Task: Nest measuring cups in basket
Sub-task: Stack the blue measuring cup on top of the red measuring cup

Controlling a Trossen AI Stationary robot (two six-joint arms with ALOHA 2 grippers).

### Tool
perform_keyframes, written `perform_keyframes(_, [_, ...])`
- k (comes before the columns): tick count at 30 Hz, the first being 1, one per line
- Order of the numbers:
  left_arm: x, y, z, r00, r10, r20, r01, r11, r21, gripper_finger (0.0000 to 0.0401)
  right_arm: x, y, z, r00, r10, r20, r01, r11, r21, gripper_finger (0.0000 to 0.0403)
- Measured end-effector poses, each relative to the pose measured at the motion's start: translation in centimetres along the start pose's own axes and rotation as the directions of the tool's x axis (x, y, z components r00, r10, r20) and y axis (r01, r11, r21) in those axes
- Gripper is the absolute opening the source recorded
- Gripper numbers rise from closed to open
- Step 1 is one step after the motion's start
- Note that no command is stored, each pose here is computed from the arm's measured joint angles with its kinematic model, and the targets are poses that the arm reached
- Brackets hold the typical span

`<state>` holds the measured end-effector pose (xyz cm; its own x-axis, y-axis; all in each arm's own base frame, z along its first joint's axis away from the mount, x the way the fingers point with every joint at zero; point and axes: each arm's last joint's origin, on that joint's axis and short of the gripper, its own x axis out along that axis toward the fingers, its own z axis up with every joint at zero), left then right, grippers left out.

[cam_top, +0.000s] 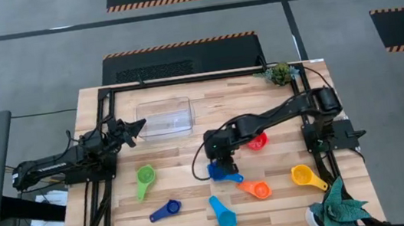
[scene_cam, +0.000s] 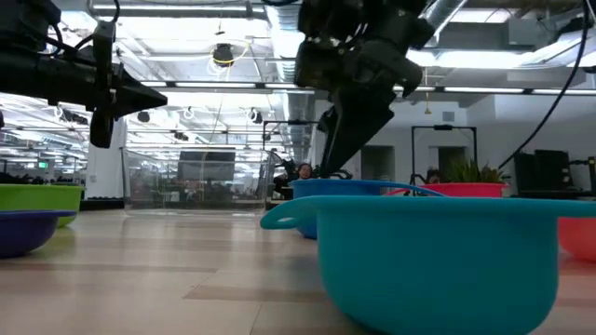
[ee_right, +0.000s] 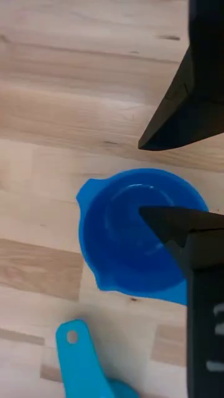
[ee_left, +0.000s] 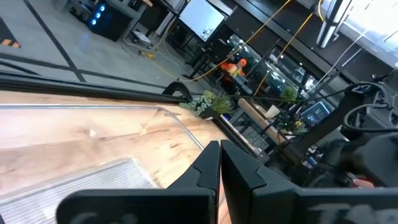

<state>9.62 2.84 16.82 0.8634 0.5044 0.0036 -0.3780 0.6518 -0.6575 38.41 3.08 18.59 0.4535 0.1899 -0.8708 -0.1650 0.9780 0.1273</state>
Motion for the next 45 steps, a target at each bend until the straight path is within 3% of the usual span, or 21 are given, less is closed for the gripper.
perform_keyframes(6, [0.0,0.0,0.0,1.000,0.002,-0.004,-0.002,1.000,0.004,0.0000,1.3,-0.1,0.5,1.000,0.000,-0.009,0.000,1.000,0.003,0.0176])
perform_keyframes(15, [0.1,0.0,-0.1,1.000,-0.007,-0.017,0.008,0.998,0.058,0.0000,4.4,-0.6,-0.5,0.996,-0.001,-0.084,0.010,0.994,0.107,0.0161])
perform_keyframes(18, [0.1,0.0,-0.1,1.000,-0.007,-0.018,0.009,0.998,0.064,0.0000,4.8,-0.7,-0.7,0.995,-0.010,-0.102,0.028,0.984,0.175,0.0124])
perform_keyframes(20, [0.1,0.0,-0.1,1.000,-0.007,-0.018,0.009,0.998,0.065,0.0000,4.7,-0.7,-0.8,0.994,-0.011,-0.107,0.035,0.976,0.216,0.0076])
perform_keyframes(23, [0.1,0.0,-0.1,1.000,-0.007,-0.018,0.009,0.997,0.082,0.0000,3.5,-0.6,-0.6,0.993,-0.033,-0.111,0.057,0.974,0.221,0.0018])
perform_keyframes(28, [0.1,0.0,-0.1,1.000,-0.003,-0.019,0.005,0.995,0.099,0.0000,-1.0,-0.4,0.6,0.976,-0.132,-0.175,0.159,0.976,0.149,0.0011])
perform_keyframes(33, [0.1,0.1,-0.2,1.000,0.006,-0.023,-0.003,0.995,0.103,0.0000,-6.0,-0.2,0.3,0.907,-0.324,-0.269,0.333,0.943,-0.015,0.0012])
perform_keyframes(37, [0.2,0.1,-0.3,1.000,0.010,-0.029,-0.007,0.994,0.105,0.0000,-8.6,-0.7,-0.8,0.825,-0.447,-0.347,0.445,0.891,-0.091,0.0008])
perform_keyframes(39, [0.2,0.1,-0.2,1.000,0.009,-0.028,-0.007,0.994,0.105,0.0000,-9.4,-1.2,-1.3,0.804,-0.451,-0.388,0.499,0.866,0.027,0.0008])
perform_keyframes(41, [0.2,0.1,-0.2,1.000,0.010,-0.028,-0.007,0.995,0.099,0.0000,-10.0,-1.7,-1.8,0.795,-0.427,-0.430,0.553,0.802,0.225,0.0009])
perform_keyframes(43, [0.2,0.1,-0.2,1.000,0.009,-0.028,-0.007,0.996,0.088,0.0000,-10.3,-2.0,-2.5,0.775,-0.401,-0.489,0.608,0.685,0.402,0.0009])
perform_keyframes(45, [0.2,0.1,-0.2,1.000,0.009,-0.028,-0.007,0.997,0.077,0.0000,-10.5,-2.0,-3.4,0.730,-0.386,-0.564,0.678,0.509,0.530,0.0008])
